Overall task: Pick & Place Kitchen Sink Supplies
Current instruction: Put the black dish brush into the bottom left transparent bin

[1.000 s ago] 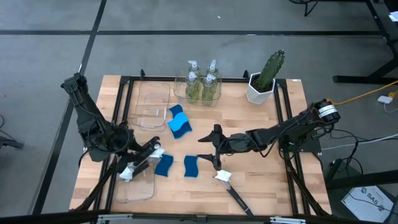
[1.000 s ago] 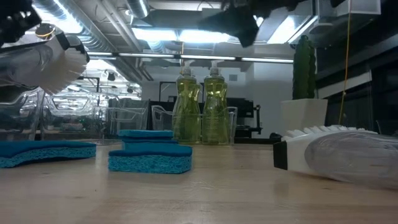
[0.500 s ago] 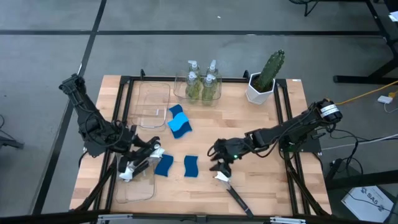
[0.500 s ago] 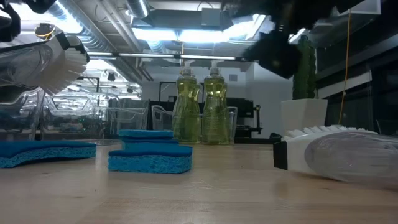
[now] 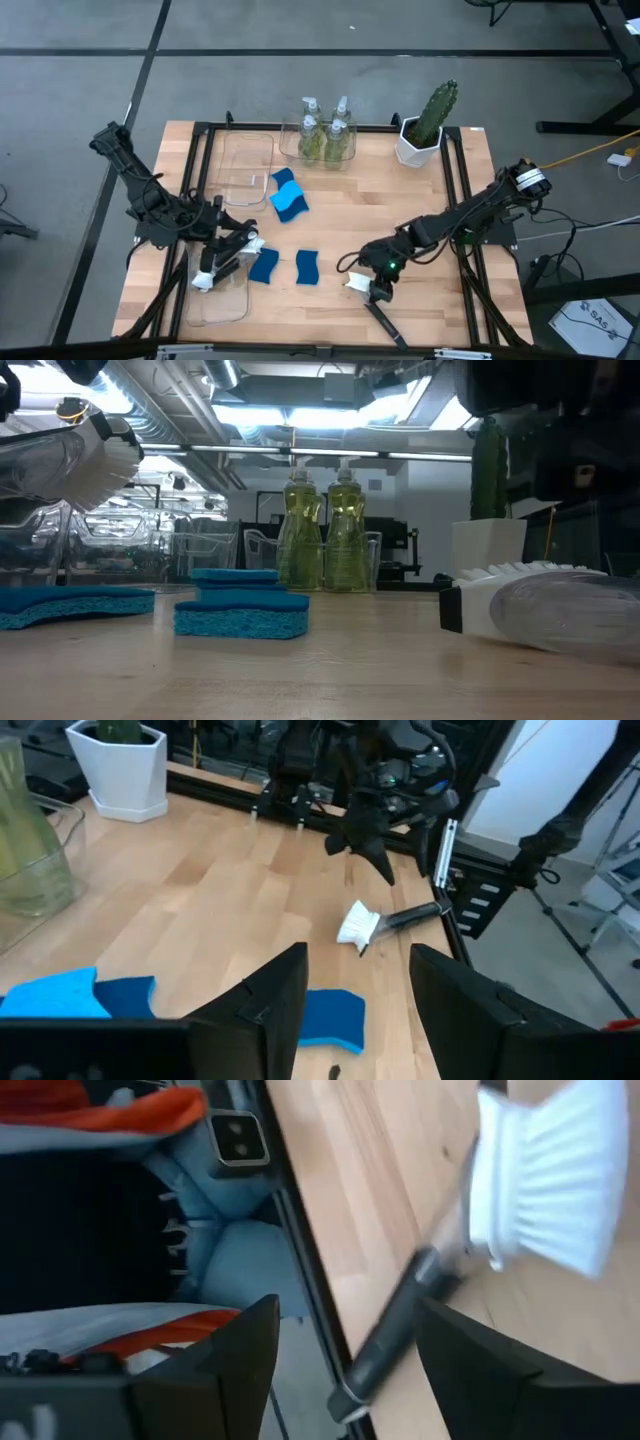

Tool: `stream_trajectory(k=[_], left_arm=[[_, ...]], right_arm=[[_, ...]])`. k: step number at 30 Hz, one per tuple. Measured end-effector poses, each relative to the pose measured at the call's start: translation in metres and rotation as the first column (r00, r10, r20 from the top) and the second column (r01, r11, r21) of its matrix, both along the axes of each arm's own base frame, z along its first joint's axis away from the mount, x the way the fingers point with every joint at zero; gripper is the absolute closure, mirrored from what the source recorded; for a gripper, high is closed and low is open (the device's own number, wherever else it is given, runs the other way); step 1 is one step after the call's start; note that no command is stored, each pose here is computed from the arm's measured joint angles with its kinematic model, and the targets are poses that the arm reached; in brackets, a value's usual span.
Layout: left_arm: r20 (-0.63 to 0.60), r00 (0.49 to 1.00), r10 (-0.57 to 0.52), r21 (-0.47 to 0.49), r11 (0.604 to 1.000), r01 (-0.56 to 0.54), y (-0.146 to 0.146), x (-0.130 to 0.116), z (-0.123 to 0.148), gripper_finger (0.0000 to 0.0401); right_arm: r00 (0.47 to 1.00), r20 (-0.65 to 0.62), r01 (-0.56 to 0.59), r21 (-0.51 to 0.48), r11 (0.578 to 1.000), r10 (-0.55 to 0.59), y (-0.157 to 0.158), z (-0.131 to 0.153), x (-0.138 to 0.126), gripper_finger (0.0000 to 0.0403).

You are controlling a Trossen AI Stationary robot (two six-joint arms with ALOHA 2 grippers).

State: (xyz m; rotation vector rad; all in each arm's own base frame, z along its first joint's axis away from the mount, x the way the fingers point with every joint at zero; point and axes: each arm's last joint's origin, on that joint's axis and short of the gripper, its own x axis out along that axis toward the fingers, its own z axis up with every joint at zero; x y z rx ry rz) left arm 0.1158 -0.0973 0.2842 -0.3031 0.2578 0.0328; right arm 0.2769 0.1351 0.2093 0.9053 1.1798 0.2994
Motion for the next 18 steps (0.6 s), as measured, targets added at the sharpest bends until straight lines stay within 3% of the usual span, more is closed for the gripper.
stream_trajectory(k=[6,10,18], left_arm=[[0.016,1.000,0.011,0.042,0.999,-0.011,-0.003,0.008,0.000,0.0230],[0.043,0.999,0.012,0.077,0.997,-0.016,-0.002,0.012,0.003,0.0230],[0.067,0.998,0.008,0.110,0.994,-0.015,0.000,0.016,0.006,0.0230]], right_arm=[[0.999,-0.032,-0.012,-0.096,0.995,0.009,0.007,-0.006,-0.010,0.0173],[0.997,0.042,-0.052,-0.166,0.985,0.060,0.007,-0.006,-0.009,0.0173],[0.955,0.261,-0.098,-0.178,0.979,0.144,0.011,0.005,0.002,0.0173]])
